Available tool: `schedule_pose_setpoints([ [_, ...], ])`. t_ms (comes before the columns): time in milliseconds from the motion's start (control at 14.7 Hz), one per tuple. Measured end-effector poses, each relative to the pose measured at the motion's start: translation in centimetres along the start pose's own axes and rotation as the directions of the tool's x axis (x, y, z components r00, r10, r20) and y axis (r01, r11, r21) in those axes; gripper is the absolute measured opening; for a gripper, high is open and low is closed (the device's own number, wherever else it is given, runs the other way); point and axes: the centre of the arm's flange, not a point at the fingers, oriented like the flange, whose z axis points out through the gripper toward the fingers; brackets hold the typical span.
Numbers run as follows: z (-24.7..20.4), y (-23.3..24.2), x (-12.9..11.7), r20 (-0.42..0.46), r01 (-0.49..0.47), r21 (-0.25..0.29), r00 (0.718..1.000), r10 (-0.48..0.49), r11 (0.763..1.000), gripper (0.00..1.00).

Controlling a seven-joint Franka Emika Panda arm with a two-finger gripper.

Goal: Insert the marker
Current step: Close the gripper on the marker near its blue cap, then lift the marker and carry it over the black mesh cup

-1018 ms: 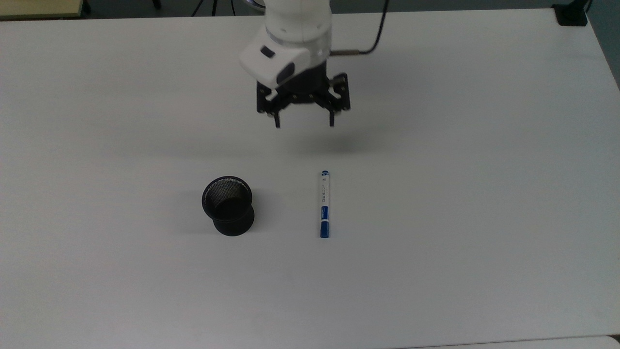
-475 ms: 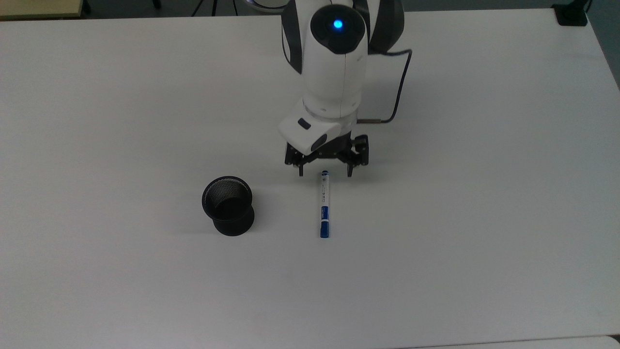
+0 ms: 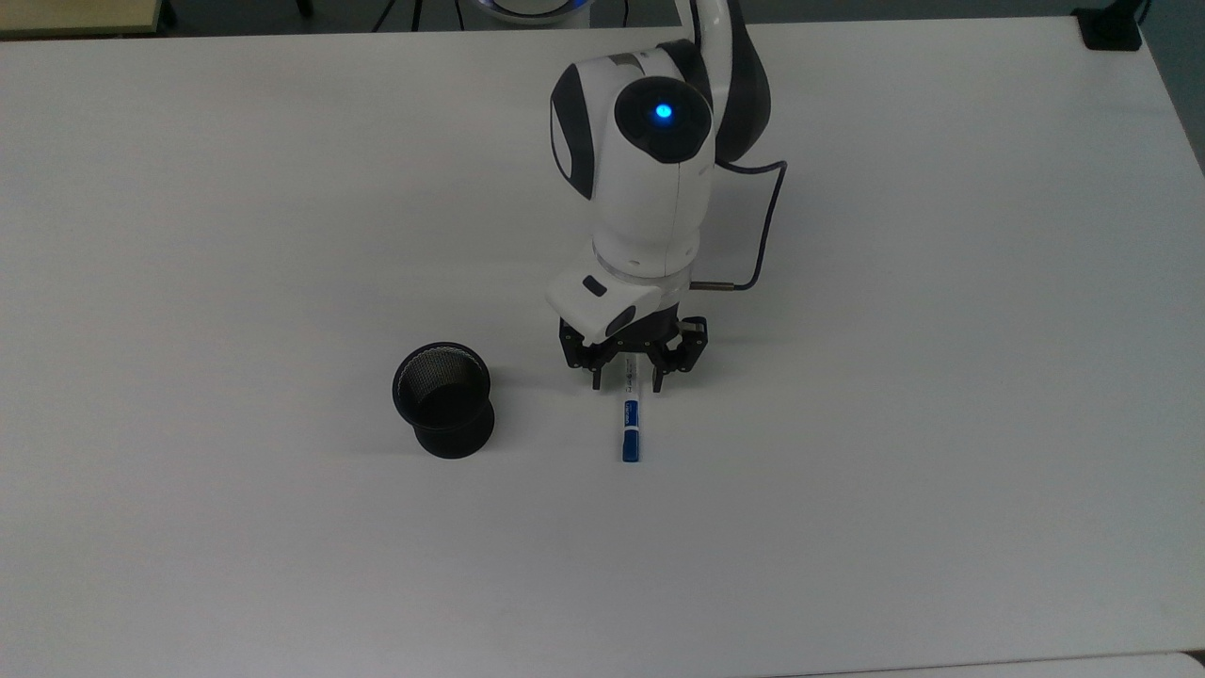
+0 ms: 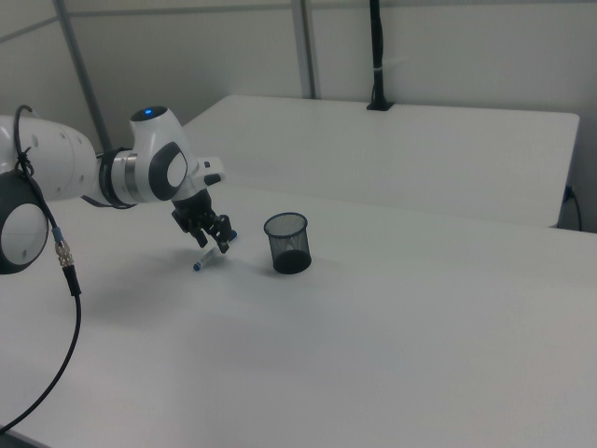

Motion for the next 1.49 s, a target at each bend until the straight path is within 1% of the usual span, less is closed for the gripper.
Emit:
schedule_pose_setpoints([
  [204, 0.9, -0.1, -0.1, 0.006, -0.003, -0.002, 1.0, 0.003, 1.0, 0.56],
  [407, 1.1, -0.3, 0.7, -0.008, -0.026, 0.002, 1.0, 0.026, 1.0, 0.58],
  [475, 1.1, -0.4, 1.1, -0.017, -0.032, 0.001, 0.999, 0.032, 0.999, 0.64],
  [543, 1.1, -0.4, 1.5, -0.03, -0.03, -0.002, 0.999, 0.03, 1.0, 0.65],
  [747, 1.6, -0.8, 2.4, -0.114, -0.023, 0.0, 0.993, 0.023, 1.0, 0.63],
  [950, 2.9, -1.1, 2.4, -0.151, -0.02, -0.025, 0.988, 0.016, 0.999, 0.57],
  [1018, 2.9, -1.2, 2.5, -0.154, -0.021, -0.029, 0.988, 0.017, 0.999, 0.57],
  [1086, 2.8, -1.2, 2.6, -0.158, -0.021, -0.031, 0.987, 0.016, 0.999, 0.5],
  [1154, 2.6, -1.1, 2.7, -0.161, -0.022, -0.031, 0.987, 0.016, 0.999, 0.39],
  [1222, 2.6, -1.1, 2.7, -0.162, -0.023, -0.031, 0.987, 0.017, 0.999, 0.32],
  [1290, 2.6, -1.1, 2.7, -0.162, -0.023, -0.031, 0.987, 0.017, 0.999, 0.32],
  [1357, 2.6, -1.1, 2.7, -0.163, -0.023, -0.031, 0.986, 0.018, 0.999, 0.28],
  [1425, 2.4, -1.1, 2.8, -0.167, -0.024, -0.031, 0.986, 0.019, 0.999, 0.19],
  [1493, 2.4, -1.0, 2.9, -0.167, -0.025, -0.031, 0.986, 0.02, 0.999, 0.19],
])
